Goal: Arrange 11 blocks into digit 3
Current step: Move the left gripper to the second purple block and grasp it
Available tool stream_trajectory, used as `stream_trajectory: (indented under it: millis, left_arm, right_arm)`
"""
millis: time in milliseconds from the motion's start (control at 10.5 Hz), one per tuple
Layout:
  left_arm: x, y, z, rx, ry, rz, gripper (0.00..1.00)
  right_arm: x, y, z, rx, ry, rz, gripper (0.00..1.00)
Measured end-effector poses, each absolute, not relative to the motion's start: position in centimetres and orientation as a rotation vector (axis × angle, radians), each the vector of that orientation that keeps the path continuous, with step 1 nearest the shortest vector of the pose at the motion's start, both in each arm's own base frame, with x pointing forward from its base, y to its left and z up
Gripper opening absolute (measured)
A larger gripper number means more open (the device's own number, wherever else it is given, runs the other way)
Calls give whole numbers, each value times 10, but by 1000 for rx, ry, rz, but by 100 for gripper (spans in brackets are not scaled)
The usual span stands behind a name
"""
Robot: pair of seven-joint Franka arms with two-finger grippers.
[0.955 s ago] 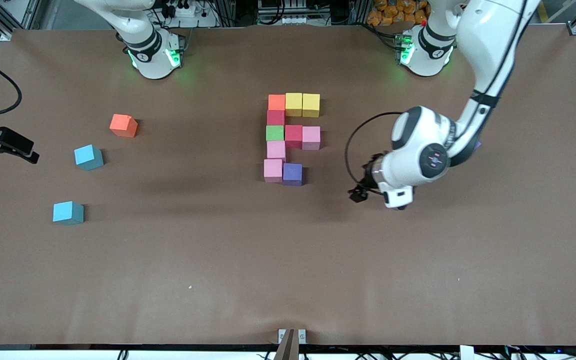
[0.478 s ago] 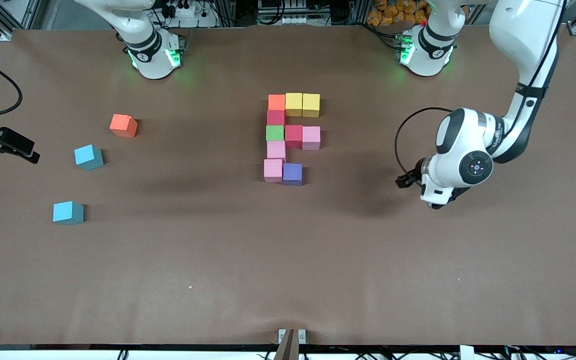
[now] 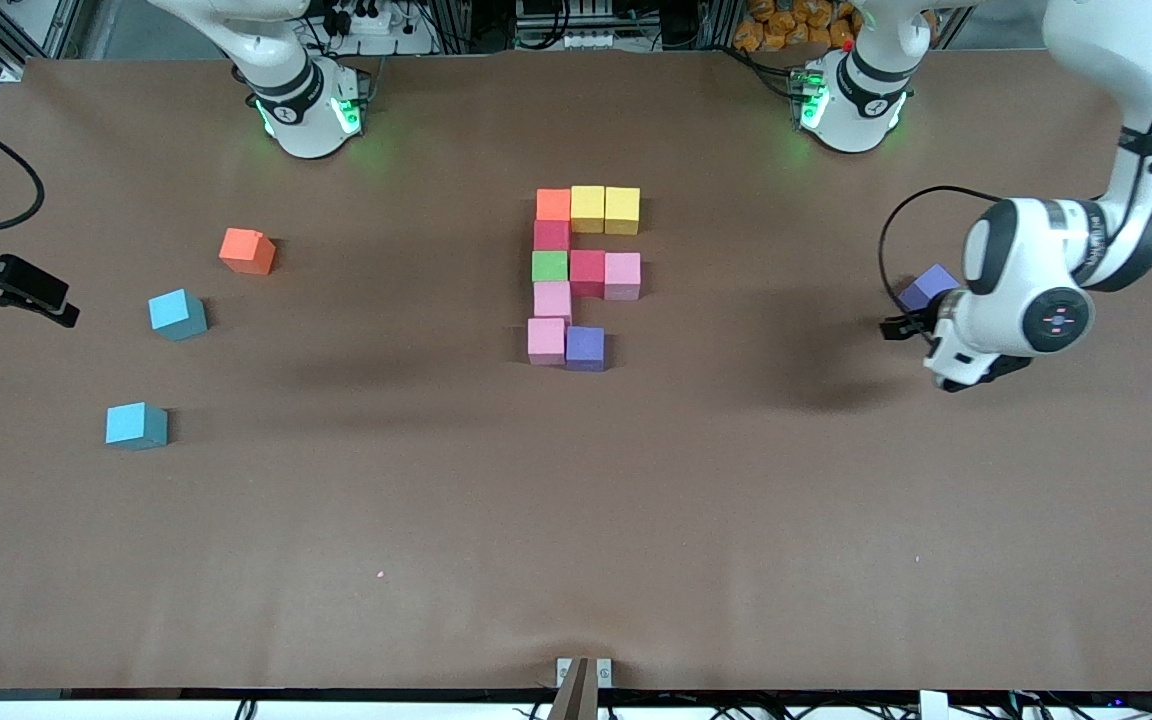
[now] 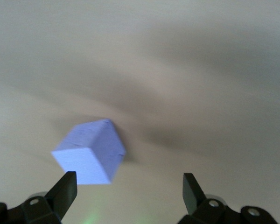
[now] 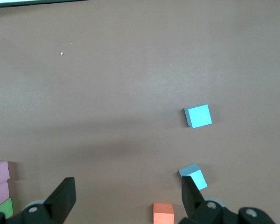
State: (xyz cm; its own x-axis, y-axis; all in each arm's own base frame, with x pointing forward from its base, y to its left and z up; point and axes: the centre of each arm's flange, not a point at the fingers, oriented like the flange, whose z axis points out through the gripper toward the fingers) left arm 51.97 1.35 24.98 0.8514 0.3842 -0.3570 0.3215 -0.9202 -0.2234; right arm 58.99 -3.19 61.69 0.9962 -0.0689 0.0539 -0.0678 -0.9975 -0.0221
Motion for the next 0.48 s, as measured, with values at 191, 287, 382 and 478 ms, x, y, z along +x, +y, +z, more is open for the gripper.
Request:
stream_trajectory:
  millis: [191,287,382,478]
  left_arm:
    - [508,45,240,-2852,-657,653,100]
    - [500,62,235,-2855,-774,696,100]
    - [492,81,230,-2856,-910,740,100]
    - [485,97,227,-2849,-1007,768,100]
  right_arm:
    - [590,-32,617,-3118,107,-86,100]
    - [590,-32,617,-3118,106,-86,100]
    - [590,-32,617,-3118,106,-86,100]
    - [590,-32,617,-3118,106,-86,100]
